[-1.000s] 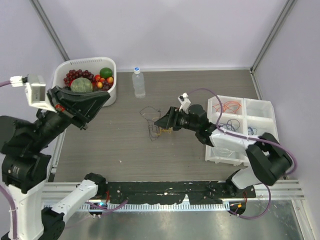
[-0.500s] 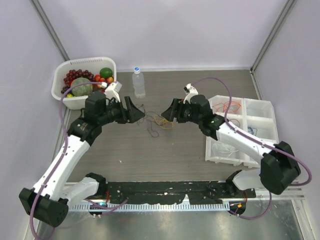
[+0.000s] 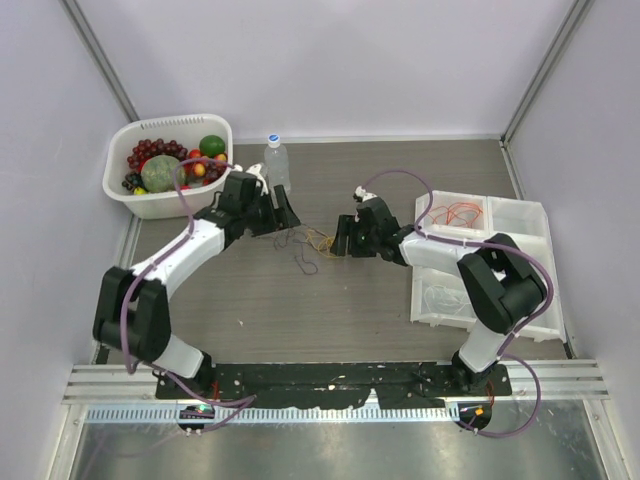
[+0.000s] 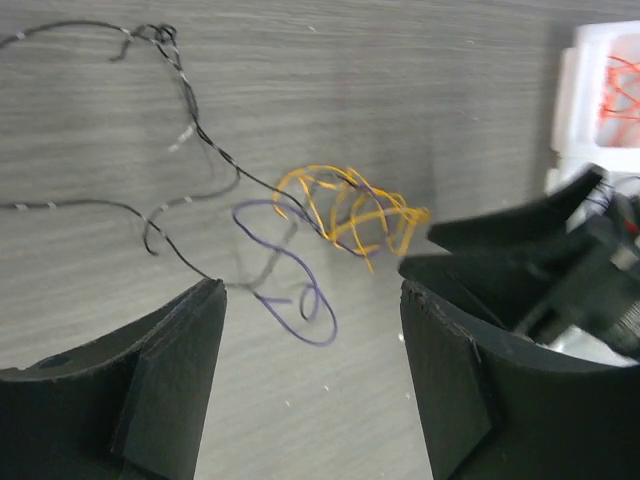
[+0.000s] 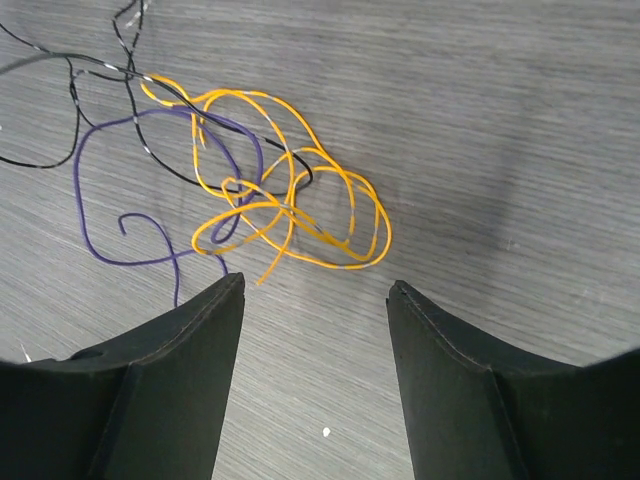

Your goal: Untangle the cables

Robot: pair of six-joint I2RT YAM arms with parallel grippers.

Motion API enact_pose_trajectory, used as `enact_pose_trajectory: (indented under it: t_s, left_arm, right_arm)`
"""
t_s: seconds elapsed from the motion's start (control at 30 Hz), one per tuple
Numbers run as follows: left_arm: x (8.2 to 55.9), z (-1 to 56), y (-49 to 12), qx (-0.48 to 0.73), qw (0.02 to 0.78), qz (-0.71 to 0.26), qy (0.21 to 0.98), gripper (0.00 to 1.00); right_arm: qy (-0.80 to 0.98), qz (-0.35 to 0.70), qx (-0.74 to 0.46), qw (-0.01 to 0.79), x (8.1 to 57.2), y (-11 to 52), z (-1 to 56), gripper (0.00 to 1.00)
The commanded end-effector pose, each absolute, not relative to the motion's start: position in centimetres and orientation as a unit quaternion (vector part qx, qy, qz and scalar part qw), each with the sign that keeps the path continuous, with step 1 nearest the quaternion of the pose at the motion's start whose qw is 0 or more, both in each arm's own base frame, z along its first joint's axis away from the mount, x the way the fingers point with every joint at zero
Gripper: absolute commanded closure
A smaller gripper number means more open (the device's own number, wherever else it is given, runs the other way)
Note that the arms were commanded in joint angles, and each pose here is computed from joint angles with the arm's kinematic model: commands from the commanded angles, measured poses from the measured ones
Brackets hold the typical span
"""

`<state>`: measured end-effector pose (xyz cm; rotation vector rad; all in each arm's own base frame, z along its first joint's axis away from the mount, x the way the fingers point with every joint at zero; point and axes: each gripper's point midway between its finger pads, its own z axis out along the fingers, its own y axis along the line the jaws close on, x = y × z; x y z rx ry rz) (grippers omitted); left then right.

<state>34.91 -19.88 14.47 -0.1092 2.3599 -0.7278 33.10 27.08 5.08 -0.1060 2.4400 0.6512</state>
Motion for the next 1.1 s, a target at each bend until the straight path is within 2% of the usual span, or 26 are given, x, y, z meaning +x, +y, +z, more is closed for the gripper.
enact_pose_trajectory:
  t_s: [0.0,0.07,0.17,0.23,0.3,0.33,0.37,0.4,0.47,0.6,0.9,0.93,0.97,1.03,1.07]
  left_arm:
    - [39.7,13.3,-20.1,-0.032,0.355,-0.237,0.904,0.26]
    - [39.9,11.4,-21.0,-0.034,0.330,-0.251,0.909,0.28]
    - [39.8,9.7,-22.0,-0.035,0.300,-0.270,0.914,0.42]
    - [39.8,9.7,-22.2,-0.034,0.301,-0.275,0.912,0.54]
    - [39.8,10.1,-22.2,-0.030,0.307,-0.276,0.910,0.72]
    - [39.9,10.5,-22.2,-0.026,0.312,-0.276,0.909,0.81]
    - [39.9,11.0,-22.0,-0.024,0.314,-0.273,0.909,0.89]
    - [39.7,11.6,-21.8,-0.022,0.318,-0.269,0.909,0.97]
    - [39.4,13.5,-21.4,-0.016,0.341,-0.267,0.901,1.00]
    - [37.4,19.2,-19.8,0.006,0.399,-0.261,0.879,1.00]
    - [31.0,30.7,-18.4,0.068,0.506,-0.312,0.801,1.00]
    - [30.2,31.9,-18.6,0.078,0.511,-0.326,0.791,1.00]
    - [29.7,32.8,-18.8,0.084,0.513,-0.336,0.786,1.00]
    - [29.0,34.2,-18.8,0.085,0.516,-0.347,0.779,1.00]
    - [28.6,34.8,-18.8,0.086,0.518,-0.350,0.776,1.00]
  right_arm:
    - [0.894,0.272,-0.041,0.354,35.6,28.6,7.8,0.36]
    - [0.896,0.265,-0.045,0.354,35.6,28.4,7.1,0.36]
    - [0.894,0.267,-0.050,0.357,35.8,28.6,6.7,0.39]
    - [0.893,0.270,-0.053,0.355,35.8,28.8,6.6,0.44]
    - [0.890,0.278,-0.053,0.357,35.8,29.0,6.7,0.51]
    - [0.890,0.280,-0.054,0.355,35.6,29.0,6.6,0.61]
    - [0.889,0.281,-0.054,0.356,35.6,29.1,6.8,0.66]
    - [0.891,0.279,-0.054,0.355,35.5,29.0,6.7,0.79]
    - [0.893,0.275,-0.054,0.354,35.2,28.6,6.8,0.90]
    - [0.892,0.260,-0.044,0.366,34.5,27.3,7.2,0.99]
    - [0.879,0.266,-0.047,0.392,33.5,26.2,9.6,0.99]
    - [0.867,0.301,-0.061,0.393,33.0,27.2,11.0,0.93]
    - [0.857,0.335,-0.074,0.384,32.1,28.2,12.0,0.75]
    - [0.818,0.408,-0.087,0.397,31.1,30.2,16.1,0.50]
    - [0.798,0.436,-0.080,0.408,30.6,30.6,18.5,0.46]
